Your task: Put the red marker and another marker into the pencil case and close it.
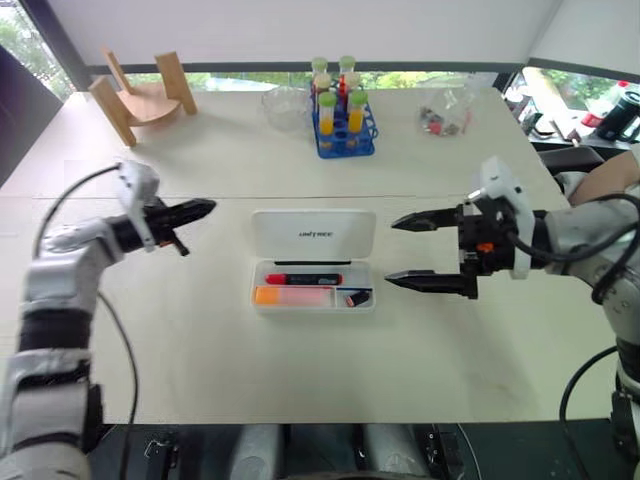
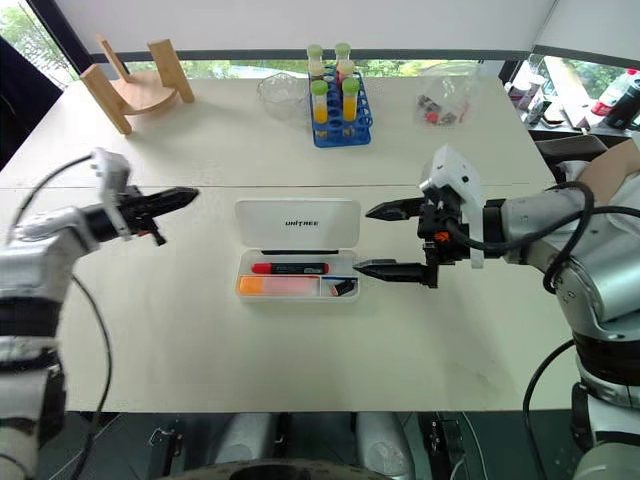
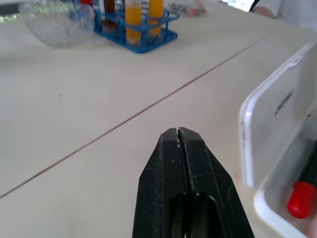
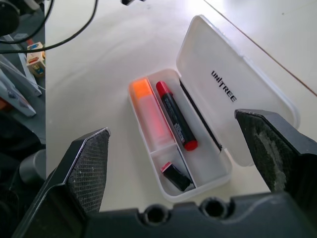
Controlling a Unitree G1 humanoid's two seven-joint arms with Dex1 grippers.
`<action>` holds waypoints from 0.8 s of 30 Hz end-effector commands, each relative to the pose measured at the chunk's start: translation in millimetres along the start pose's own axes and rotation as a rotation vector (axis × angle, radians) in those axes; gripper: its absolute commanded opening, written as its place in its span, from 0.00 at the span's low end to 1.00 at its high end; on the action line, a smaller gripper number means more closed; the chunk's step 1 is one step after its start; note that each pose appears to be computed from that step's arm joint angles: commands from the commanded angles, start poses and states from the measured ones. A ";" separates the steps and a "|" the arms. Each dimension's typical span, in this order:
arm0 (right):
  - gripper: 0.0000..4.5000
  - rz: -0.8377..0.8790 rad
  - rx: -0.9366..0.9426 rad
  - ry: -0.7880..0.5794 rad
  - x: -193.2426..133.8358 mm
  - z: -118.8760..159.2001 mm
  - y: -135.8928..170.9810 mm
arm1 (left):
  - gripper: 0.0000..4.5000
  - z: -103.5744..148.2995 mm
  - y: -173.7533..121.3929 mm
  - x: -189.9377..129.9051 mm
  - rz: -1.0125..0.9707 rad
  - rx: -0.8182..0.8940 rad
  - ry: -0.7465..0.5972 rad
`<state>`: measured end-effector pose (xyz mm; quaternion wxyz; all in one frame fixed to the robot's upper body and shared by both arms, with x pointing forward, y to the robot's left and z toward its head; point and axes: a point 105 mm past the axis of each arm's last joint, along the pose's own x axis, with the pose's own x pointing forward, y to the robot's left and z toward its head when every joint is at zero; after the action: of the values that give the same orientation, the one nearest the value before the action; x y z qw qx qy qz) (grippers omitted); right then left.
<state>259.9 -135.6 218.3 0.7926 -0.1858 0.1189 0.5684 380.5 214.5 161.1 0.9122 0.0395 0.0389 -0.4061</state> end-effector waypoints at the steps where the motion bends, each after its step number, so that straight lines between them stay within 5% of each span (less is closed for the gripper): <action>1: 1.00 -0.033 -0.029 -0.010 -7.6 5.2 2.5 | 0.00 10.8 -7.4 28.9 -0.083 0.014 -0.062; 7: 1.00 -0.059 0.000 0.006 -11.3 -2.6 5.1 | 0.00 38.6 -30.3 50.8 -0.282 -0.126 -0.200; 11: 1.00 -0.084 0.019 0.022 -15.0 -8.6 5.0 | 0.00 41.8 -61.4 44.3 -0.505 -0.172 -0.147; 17: 1.00 -0.142 0.043 0.034 -23.5 -12.5 1.3 | 0.00 -24.4 -125.4 28.8 -0.783 -0.074 0.207; 20: 1.00 -0.147 0.044 0.037 -24.3 -13.0 2.6 | 0.00 -22.4 -131.6 37.3 -0.757 -0.104 0.127; 24: 1.00 -0.156 0.043 0.040 -25.4 -12.5 3.6 | 0.00 18.5 -122.3 32.1 -0.703 -0.154 -0.019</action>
<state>251.1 -160.1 204.6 0.8321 -0.1702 0.1506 0.5059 310.2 101.6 137.8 0.7103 -0.0502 0.1218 -0.6914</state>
